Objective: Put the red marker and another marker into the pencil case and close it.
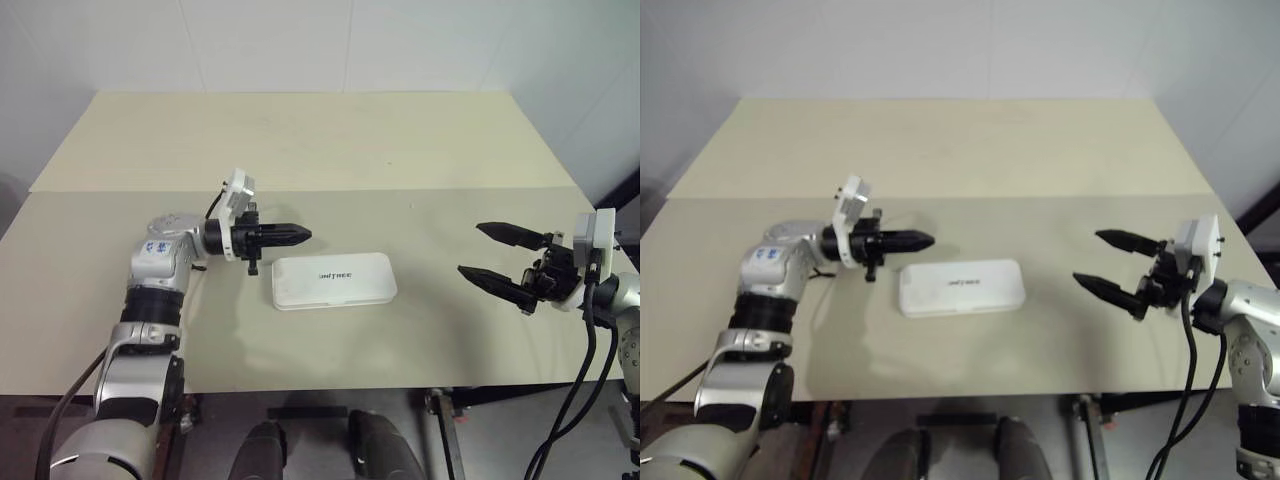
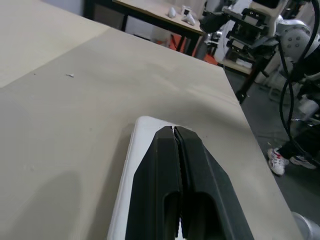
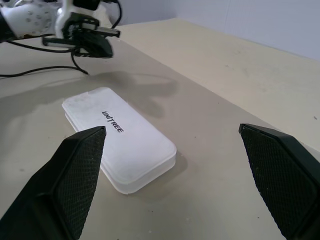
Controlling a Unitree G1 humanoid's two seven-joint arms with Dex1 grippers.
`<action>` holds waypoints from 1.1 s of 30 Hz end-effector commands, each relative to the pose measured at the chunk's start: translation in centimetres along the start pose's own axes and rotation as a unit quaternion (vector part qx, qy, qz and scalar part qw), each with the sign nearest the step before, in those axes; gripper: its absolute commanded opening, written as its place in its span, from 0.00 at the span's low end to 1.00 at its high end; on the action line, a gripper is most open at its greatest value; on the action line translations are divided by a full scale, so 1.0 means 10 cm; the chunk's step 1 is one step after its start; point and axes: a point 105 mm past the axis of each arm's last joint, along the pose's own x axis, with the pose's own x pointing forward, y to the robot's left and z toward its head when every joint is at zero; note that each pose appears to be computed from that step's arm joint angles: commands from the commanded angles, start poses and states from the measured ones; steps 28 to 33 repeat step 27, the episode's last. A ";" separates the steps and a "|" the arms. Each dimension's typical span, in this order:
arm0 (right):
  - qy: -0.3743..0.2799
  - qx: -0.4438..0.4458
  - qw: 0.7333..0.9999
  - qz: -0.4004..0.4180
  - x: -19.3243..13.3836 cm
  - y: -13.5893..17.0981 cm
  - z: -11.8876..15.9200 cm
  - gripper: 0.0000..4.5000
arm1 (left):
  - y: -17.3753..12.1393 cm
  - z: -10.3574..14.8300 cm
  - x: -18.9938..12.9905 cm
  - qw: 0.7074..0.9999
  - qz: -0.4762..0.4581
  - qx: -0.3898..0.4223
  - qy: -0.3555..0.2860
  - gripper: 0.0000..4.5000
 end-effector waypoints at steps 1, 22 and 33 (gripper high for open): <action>-0.008 -0.016 1.000 0.005 0.02 -0.02 0.06 1.00 | -0.12 0.12 -0.14 0.999 0.010 0.051 0.002 0.09; -0.013 -0.027 0.999 0.043 0.20 -0.22 0.11 1.00 | -0.26 0.20 -0.66 0.976 0.073 0.203 0.024 0.99; -0.022 -0.023 0.998 0.047 0.24 -0.17 0.10 1.00 | -0.25 0.23 -0.73 0.973 0.081 0.211 0.034 0.99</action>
